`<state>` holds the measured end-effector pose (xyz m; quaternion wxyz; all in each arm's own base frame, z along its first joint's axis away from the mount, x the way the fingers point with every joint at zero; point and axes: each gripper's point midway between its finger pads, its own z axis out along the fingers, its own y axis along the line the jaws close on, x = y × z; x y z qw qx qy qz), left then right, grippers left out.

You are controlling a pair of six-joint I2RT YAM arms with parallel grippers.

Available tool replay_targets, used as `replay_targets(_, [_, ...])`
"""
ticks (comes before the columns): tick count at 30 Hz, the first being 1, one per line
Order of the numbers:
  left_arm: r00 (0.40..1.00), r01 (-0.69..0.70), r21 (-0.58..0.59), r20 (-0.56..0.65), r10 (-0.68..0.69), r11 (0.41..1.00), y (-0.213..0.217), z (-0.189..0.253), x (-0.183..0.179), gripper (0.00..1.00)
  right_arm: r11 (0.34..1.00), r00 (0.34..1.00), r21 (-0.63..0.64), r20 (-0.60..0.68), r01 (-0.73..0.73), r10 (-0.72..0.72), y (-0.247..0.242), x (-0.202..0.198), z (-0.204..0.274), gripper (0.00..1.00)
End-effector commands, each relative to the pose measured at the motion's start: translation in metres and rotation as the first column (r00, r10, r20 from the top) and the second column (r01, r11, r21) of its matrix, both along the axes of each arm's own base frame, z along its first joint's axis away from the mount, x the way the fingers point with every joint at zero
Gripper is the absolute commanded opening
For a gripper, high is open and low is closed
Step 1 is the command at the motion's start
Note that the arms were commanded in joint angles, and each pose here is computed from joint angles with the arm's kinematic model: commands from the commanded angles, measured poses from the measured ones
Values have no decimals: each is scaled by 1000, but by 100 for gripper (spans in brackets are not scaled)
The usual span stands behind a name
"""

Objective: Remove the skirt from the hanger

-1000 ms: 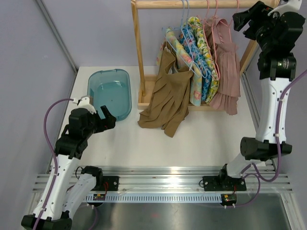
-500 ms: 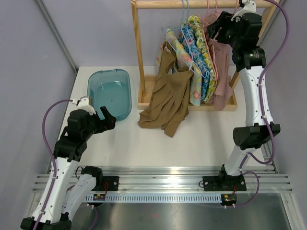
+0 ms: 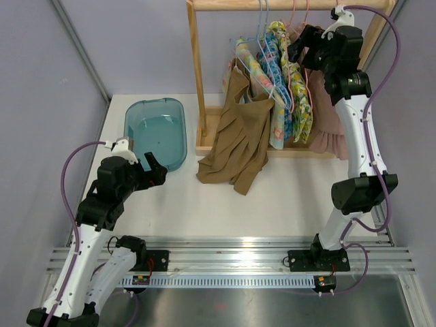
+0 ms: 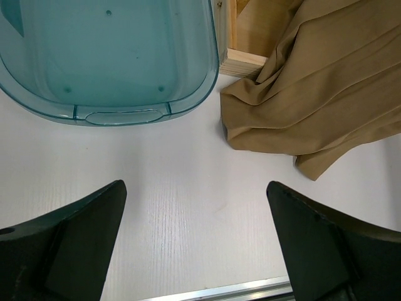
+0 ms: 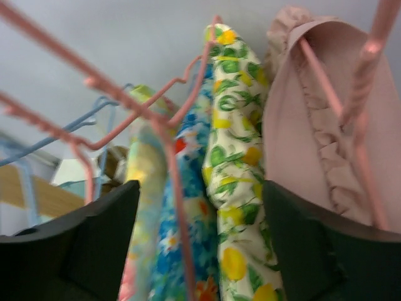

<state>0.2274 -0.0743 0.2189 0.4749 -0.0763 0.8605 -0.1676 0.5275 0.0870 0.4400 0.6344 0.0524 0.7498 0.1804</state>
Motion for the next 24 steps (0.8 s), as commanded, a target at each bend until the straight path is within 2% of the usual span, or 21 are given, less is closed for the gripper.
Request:
replay_targets(1, [1000, -8, -7, 29, 8, 1000, 0, 6, 2, 98, 994, 974, 25, 200, -110, 103, 16, -51, 80, 92])
replay_targets(3, [1000, -8, -6, 27, 8, 1000, 0, 5, 2, 98, 993, 971, 24, 212, -117, 109, 16, -65, 91, 99])
replay_targets(7, [1000, -8, -7, 29, 8, 1000, 0, 6, 2, 98, 997, 965, 6, 254, -74, 70, 5, -85, 111, 100])
replay_targets(11, [1000, -8, -7, 28, 8, 1000, 0, 6, 2, 98, 1000, 962, -20, 273, 21, -14, -13, -88, 117, 99])
replay_targets(15, [999, -7, -7, 31, 8, 1000, 0, 7, 2, 98, 985, 962, -58, 232, 160, -143, -37, -74, 102, 100])
replay_targets(22, [1000, -7, -6, 28, 8, 1000, 0, 6, 2, 98, 961, 962, -122, 143, 248, -231, -53, -41, 61, 90])
replay_targets(24, [1000, -7, -6, 30, 8, 1000, 0, 6, 2, 98, 960, 961, -128, 152, 251, -231, -54, -35, 62, 88])
